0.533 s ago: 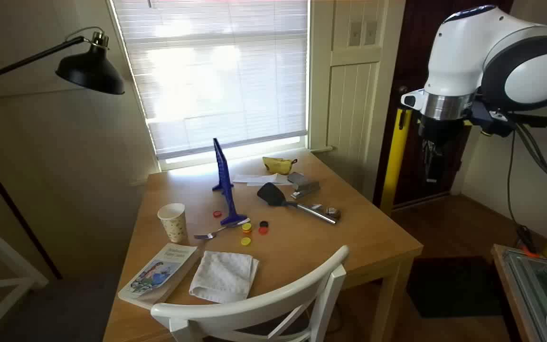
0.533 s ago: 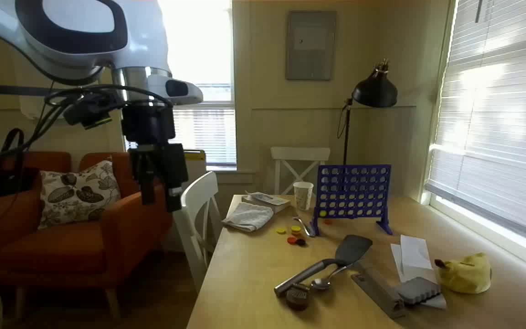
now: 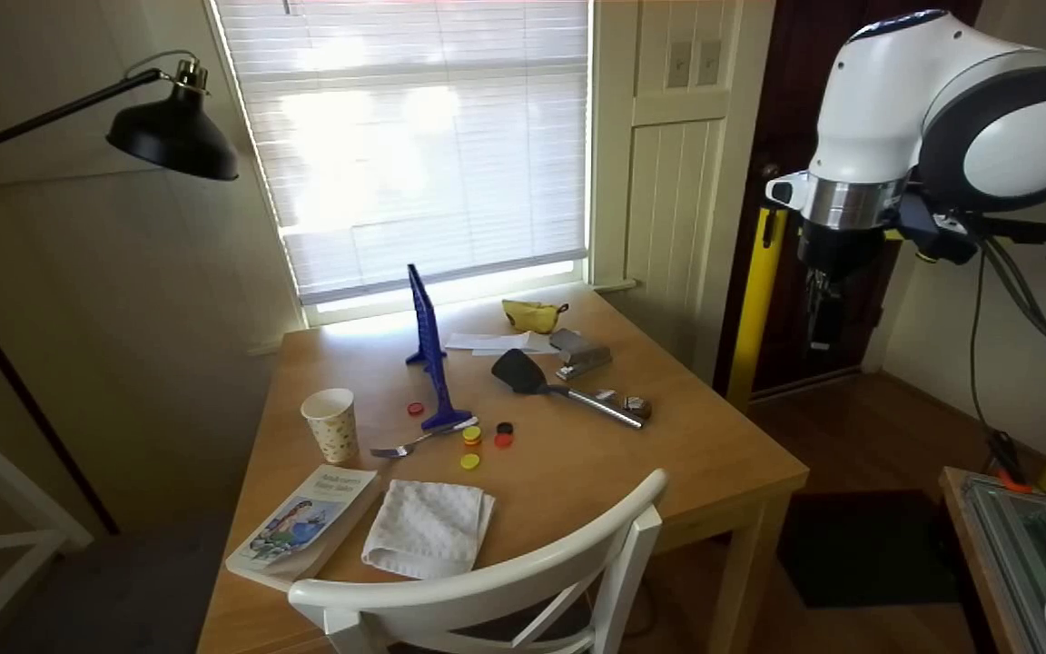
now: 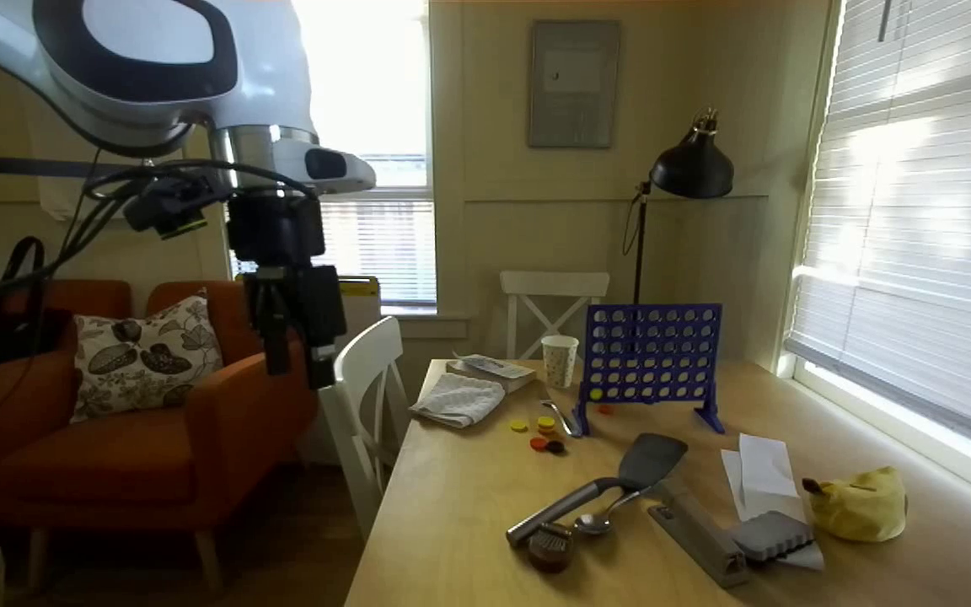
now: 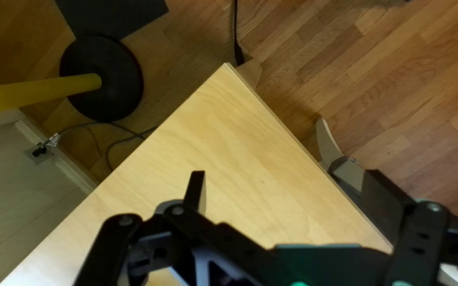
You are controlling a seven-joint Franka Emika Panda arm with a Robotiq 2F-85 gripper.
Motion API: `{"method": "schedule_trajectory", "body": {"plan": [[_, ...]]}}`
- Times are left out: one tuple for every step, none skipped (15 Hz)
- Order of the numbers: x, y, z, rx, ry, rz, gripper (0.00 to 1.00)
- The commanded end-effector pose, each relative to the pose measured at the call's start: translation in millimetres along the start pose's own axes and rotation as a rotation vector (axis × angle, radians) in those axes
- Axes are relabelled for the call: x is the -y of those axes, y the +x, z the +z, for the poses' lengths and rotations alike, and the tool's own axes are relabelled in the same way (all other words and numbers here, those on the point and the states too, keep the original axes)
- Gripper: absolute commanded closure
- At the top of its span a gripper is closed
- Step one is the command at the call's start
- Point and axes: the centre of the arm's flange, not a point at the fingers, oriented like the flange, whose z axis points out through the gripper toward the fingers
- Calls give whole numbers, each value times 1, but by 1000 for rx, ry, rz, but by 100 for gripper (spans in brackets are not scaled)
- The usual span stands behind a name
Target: Move the board forward, then move the discs to the right
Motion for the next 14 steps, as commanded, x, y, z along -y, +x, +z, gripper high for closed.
{"method": "schedule_trajectory", "body": {"plan": [[27, 45, 1, -24, 50, 129, 0], [36, 58, 0, -39, 57, 174, 0], [44, 71, -3, -46, 70, 222, 0], [52, 89, -6, -53, 71, 284, 0], [57, 106, -9, -53, 69, 344, 0], [62, 125, -10, -74, 68, 396, 0], [66, 141, -13, -76, 67, 449, 0], [69, 158, -16, -85, 75, 500, 0], [71, 173, -19, -89, 81, 554, 0], [72, 190, -22, -110, 100, 603, 0], [71, 205, -24, -129, 113, 649, 0], [69, 220, -27, -152, 114, 690, 0], [67, 234, -28, -182, 122, 719, 0], [66, 248, -30, -210, 124, 737, 0]]}}
